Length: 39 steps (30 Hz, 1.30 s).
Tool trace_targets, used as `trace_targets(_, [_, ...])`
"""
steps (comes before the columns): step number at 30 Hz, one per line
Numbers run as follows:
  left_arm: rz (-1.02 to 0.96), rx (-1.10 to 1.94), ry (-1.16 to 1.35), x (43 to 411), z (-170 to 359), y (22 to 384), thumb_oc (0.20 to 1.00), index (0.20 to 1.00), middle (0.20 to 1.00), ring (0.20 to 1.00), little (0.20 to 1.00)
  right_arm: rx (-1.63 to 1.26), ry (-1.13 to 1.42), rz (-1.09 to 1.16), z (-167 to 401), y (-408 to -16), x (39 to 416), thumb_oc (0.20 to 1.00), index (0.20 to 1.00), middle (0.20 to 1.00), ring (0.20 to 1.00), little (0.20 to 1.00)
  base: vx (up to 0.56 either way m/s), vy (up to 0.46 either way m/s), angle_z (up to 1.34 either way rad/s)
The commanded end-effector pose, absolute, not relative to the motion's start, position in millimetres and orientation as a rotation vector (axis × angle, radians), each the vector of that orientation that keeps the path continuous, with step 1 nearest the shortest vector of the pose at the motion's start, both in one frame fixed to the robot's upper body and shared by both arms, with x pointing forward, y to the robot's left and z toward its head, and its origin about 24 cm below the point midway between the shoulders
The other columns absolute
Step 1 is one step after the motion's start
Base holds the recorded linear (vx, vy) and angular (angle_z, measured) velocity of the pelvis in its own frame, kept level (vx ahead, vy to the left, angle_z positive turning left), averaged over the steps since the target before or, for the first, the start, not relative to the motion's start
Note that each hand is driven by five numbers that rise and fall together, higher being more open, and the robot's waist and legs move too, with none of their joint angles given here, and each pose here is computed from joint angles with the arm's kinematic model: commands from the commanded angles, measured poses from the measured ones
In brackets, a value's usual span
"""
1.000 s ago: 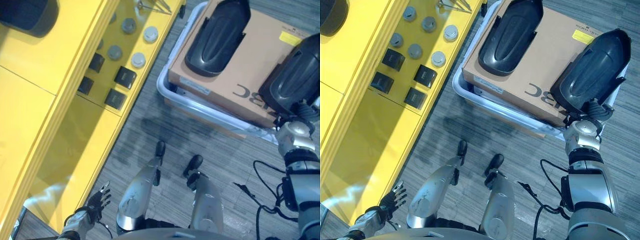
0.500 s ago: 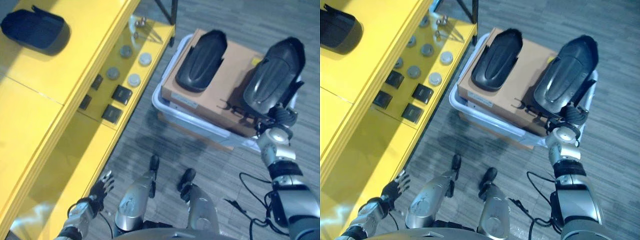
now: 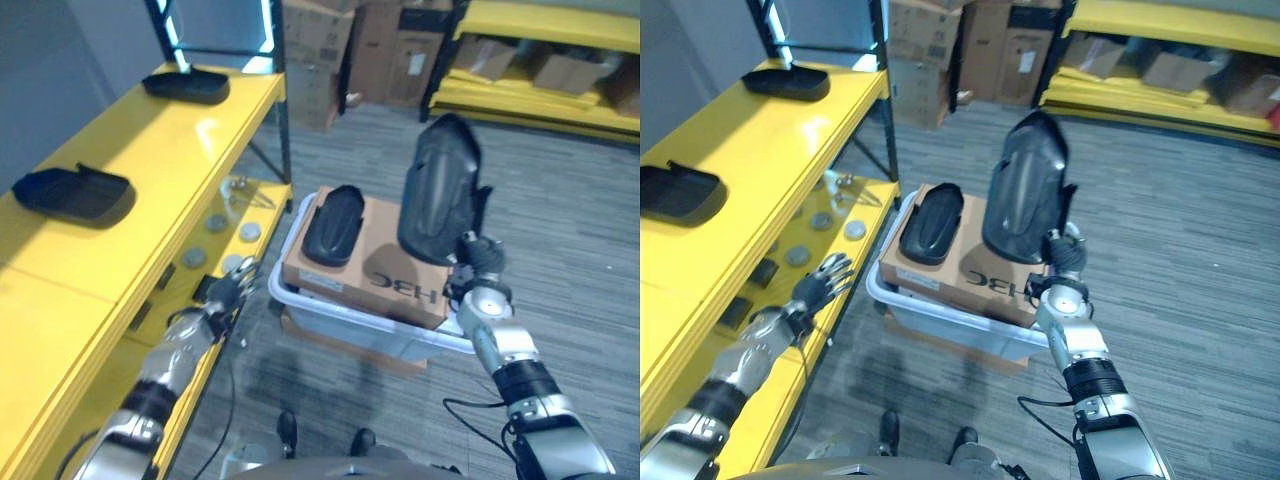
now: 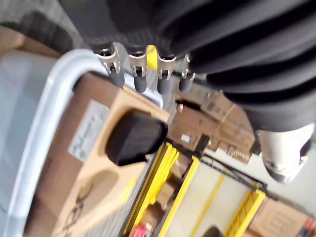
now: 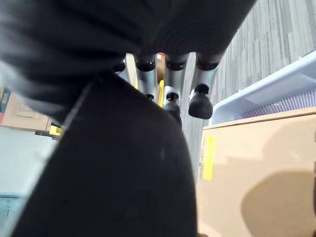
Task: Move parts from the plastic box to the shelf.
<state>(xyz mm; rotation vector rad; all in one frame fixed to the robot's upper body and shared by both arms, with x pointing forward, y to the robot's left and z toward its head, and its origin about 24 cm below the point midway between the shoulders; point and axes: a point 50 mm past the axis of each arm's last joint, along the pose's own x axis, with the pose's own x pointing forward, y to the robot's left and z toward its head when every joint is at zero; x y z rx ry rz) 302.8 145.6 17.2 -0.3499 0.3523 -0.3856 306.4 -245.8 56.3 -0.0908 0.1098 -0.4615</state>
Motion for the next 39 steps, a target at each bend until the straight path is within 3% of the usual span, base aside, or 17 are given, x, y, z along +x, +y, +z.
trace_targets(1, [-0.473,-0.392,0.427,307,19,115,1.0,1.0,1.0,1.0,1.0,-0.113,-0.018,-0.381,88,-236,330,0.2,0.2,0.2,0.2,0.2,0.02,-0.006,-0.17])
trace_targets(5, [-0.548,-0.373,0.503,328,39,71,1.0,1.0,1.0,1.0,1.0,-0.156,0.043,-0.228,79,-195,345,0.2,0.2,0.2,0.2,0.2,0.03,-0.01,-0.22])
trace_targets(9, [-0.59,-0.307,0.541,329,41,57,1.0,1.0,1.0,1.0,1.0,-0.161,0.068,-0.187,73,-187,348,0.2,0.2,0.2,0.2,0.2,0.02,-0.011,-0.14])
trace_targets(38, [-0.661,-0.125,0.507,317,41,16,1.0,1.0,1.0,1.0,1.0,-0.234,0.158,0.134,45,-112,341,0.2,0.2,0.2,0.2,0.2,0.0,-0.001,-0.01])
trace_targets(39, [-0.662,-0.096,0.486,317,42,16,0.909,0.909,0.909,0.909,0.909,-0.235,0.161,0.137,45,-112,341,0.2,0.2,0.2,0.2,0.2,0.0,0.0,0.0])
